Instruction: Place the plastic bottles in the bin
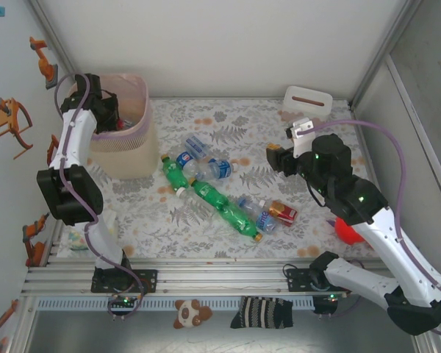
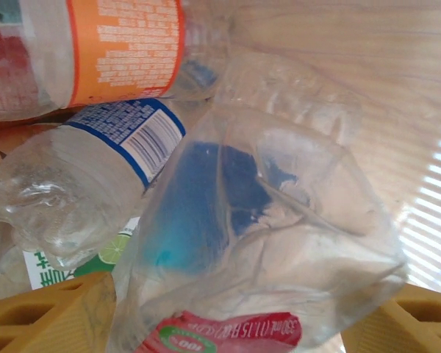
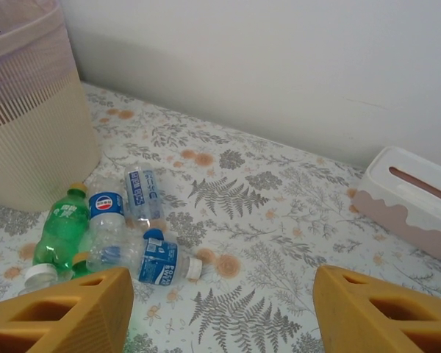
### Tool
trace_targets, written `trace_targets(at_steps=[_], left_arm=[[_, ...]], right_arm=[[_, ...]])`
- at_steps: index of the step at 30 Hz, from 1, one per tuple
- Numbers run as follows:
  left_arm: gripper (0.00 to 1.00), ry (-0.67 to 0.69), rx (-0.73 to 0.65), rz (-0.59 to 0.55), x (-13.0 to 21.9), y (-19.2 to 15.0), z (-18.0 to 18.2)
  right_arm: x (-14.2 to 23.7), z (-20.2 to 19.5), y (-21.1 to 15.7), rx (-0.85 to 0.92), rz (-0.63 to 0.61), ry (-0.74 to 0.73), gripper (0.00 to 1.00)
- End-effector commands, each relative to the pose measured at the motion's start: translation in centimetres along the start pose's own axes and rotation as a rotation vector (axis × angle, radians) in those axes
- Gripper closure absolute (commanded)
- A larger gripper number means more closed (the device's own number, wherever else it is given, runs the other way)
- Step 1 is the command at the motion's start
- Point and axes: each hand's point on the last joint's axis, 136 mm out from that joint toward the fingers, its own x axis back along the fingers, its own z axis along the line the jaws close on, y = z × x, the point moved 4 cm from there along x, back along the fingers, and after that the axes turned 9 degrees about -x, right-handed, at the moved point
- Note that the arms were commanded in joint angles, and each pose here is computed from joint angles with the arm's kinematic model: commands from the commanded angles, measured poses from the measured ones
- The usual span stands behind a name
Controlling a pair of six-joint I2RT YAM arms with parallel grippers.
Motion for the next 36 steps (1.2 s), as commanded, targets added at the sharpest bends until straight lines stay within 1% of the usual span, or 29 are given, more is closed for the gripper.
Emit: trace_targets(at_steps=[1, 3, 4, 12, 18, 21, 26, 33, 36], left_arm=[[0.21, -0.057, 0.017, 0.001, 2.9, 0.2, -1.3], [0.18, -0.080, 0.015, -0.001, 3.8, 0.2, -1.7], [0.17, -0.092, 0.014, -0.002, 4.3, 0.2, -1.8], [0.17, -0.190, -0.002, -0.010, 8.7, 0.0, -2.9], [0.18, -0.275, -0.067, -0.020, 11.7, -0.2, -3.4], [0.17, -0.355, -0.158, -0.027, 12.9, -0.4, -4.1], [0.16, -0.541, -0.342, -0.028, 14.8, -1.5, -5.0], [0.16, -0.773, -0.594, -0.031, 18.2, -3.7, -4.3], [0.16, -0.799, -0.698, -0.029, 19.5, -4.6, -3.1]], right_arm=[[-0.2, -0.4, -0.3, -0.027, 0.017, -0.035, 0.32], [-0.3, -0.4, -0.3, -0.034, 0.026, -0.042, 0.27], [-0.4, -0.4, -0.4, -0.034, 0.033, -0.043, 0.27], [-1.0, -0.2, -0.8, -0.065, 0.076, -0.038, 0.27], [-2.4, 0.0, -1.4, -0.177, 0.138, -0.061, 0.27], [-3.6, 0.1, -2.0, -0.284, 0.177, -0.087, 0.27], [-6.3, 0.2, -3.6, -0.519, 0.244, -0.151, 0.28], [-10.1, 0.2, -7.2, -0.870, 0.324, -0.283, 0.32], [-11.8, 0.9, -8.6, -0.999, 0.368, -0.299, 0.34]])
